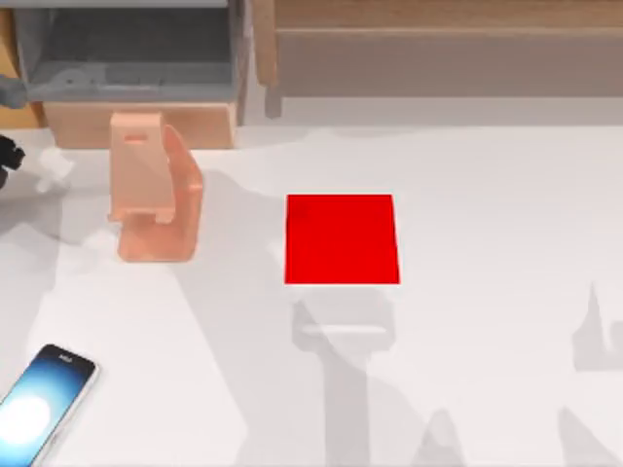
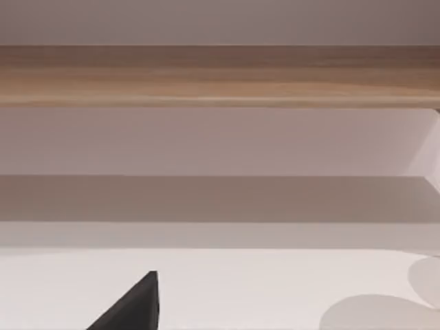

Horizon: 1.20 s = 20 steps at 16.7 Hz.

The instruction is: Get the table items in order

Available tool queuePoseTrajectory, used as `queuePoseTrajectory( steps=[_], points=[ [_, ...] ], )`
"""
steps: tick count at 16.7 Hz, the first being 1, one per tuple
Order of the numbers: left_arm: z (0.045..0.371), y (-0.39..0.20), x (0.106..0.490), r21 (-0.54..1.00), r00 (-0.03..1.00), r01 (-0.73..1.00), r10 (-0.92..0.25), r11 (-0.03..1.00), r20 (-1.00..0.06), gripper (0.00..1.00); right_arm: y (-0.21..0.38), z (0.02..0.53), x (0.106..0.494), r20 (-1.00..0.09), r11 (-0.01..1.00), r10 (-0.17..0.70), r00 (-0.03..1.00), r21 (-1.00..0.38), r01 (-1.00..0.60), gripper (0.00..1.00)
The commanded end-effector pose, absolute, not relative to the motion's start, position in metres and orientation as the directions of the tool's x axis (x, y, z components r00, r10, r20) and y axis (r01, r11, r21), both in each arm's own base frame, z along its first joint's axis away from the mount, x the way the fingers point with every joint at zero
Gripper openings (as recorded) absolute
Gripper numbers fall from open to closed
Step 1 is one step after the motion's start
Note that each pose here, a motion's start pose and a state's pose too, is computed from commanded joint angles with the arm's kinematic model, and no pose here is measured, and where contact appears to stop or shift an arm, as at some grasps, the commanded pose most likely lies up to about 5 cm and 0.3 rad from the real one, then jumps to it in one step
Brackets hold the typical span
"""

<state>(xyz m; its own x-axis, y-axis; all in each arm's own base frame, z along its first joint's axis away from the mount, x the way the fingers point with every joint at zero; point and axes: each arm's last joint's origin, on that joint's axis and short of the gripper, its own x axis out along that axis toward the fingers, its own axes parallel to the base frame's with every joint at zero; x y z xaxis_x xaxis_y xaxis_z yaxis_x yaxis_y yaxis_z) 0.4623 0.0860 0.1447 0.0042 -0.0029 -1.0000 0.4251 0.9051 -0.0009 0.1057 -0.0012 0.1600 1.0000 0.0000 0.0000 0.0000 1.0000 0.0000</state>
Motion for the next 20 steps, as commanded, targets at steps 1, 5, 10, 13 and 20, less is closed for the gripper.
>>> queuePoseTrajectory(
  steps=[1, 5, 10, 13, 20],
  points=[
    [0.157, 0.086, 0.462, -0.004, -0.001, 0.426, -0.004, 0.905, -1.0, 0.0, -0.001, 0.16, 0.106, 0.0, 1.0, 0.0, 1.0, 0.0, 0.0, 1.0],
    [0.205, 0.085, 0.459, -0.004, -0.003, 0.424, -0.004, 0.906, -1.0, 0.0, -0.001, 0.16, 0.106, 0.0, 1.0, 0.0, 1.0, 0.0, 0.0, 1.0],
    [0.212, 0.086, 0.458, -0.002, 0.001, 0.423, -0.002, 0.906, -1.0, 0.0, -0.001, 0.16, 0.106, 0.0, 1.0, 0.0, 1.0, 0.0, 0.0, 1.0],
    [0.228, 0.082, 0.456, 0.015, 0.038, 0.399, 0.0, 0.917, -0.999, 0.0, -0.001, 0.16, 0.106, 0.0, 1.0, 0.0, 1.0, 0.0, 0.0, 1.0],
    [0.298, -0.03, 0.451, 0.0, 0.198, 0.294, -0.061, 0.956, -0.978, 0.0, -0.001, 0.16, 0.106, 0.0, 1.0, 0.0, 1.0, 0.0, 0.0, 1.0]
  ],
)
